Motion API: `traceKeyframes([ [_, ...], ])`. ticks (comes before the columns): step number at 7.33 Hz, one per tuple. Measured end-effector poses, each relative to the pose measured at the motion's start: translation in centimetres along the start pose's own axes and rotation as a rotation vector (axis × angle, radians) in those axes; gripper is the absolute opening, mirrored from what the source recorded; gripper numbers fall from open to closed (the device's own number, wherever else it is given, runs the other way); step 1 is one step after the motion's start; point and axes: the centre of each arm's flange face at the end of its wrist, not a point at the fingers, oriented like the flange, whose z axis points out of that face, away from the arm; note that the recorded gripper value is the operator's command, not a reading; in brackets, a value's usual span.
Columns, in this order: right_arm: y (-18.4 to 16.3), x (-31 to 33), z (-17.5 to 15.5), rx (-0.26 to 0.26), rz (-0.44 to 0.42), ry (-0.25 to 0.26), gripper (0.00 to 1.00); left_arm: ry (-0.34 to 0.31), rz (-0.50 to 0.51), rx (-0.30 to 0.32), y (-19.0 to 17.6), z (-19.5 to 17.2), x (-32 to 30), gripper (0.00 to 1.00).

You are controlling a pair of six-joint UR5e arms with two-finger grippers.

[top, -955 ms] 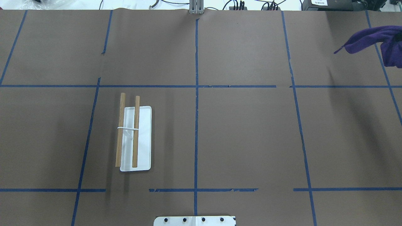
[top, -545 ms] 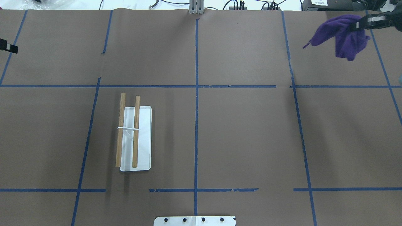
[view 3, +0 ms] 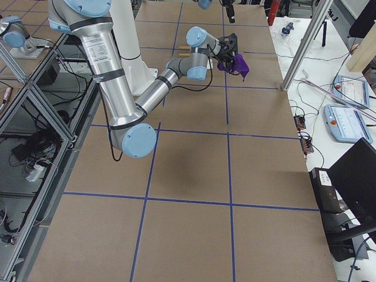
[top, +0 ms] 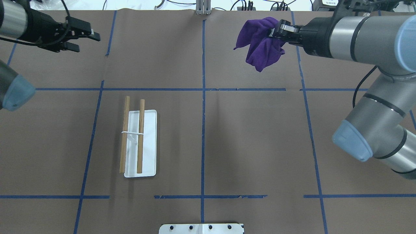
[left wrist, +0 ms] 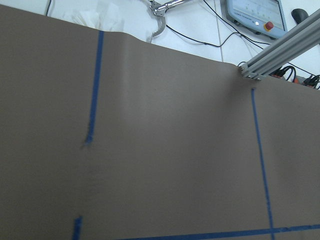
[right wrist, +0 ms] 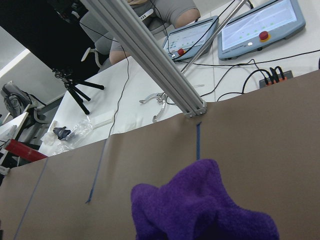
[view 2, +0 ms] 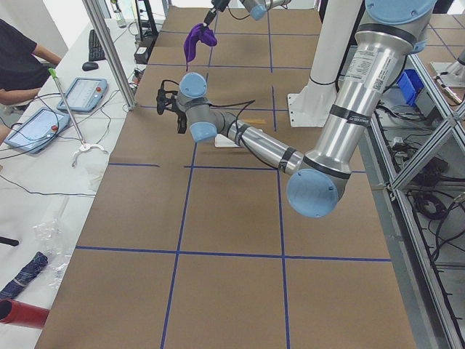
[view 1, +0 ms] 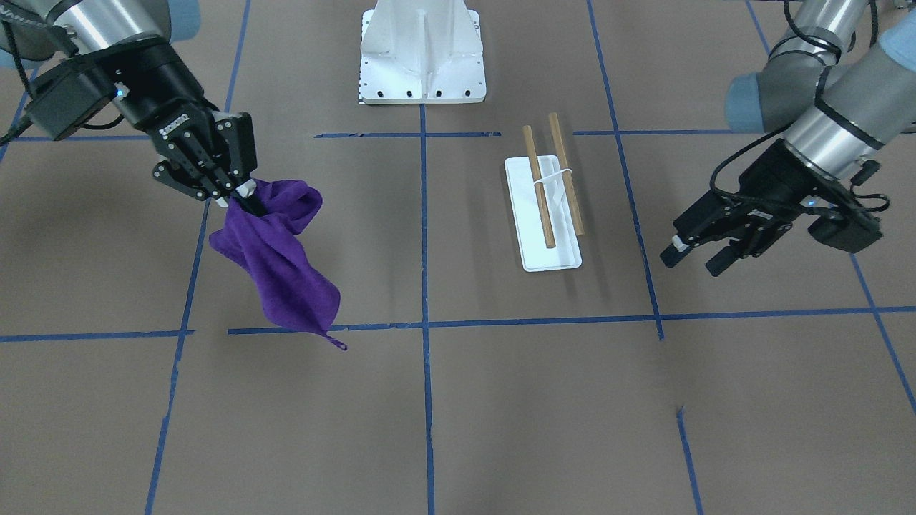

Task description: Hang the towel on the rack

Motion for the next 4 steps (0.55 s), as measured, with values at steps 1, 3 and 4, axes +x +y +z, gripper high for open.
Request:
traceKeyframes([
  [1,2.2,-2.3,0.1,0.019,0.007,-0.037,0.0,0.038,-0.105,-0.034,1.6,1.4,2.7,1.0],
  [3,5.9,-5.2,-0.3,0.042,0.011,-0.089,0.0,0.09,-0.311,-0.101,4.3,3.3,7.3,1.0],
  [4,8.0,-6.3,-0.6,0.053,0.012,-0.107,0.0,0.105,-0.402,-0.138,5.7,4.1,9.6,1.0],
])
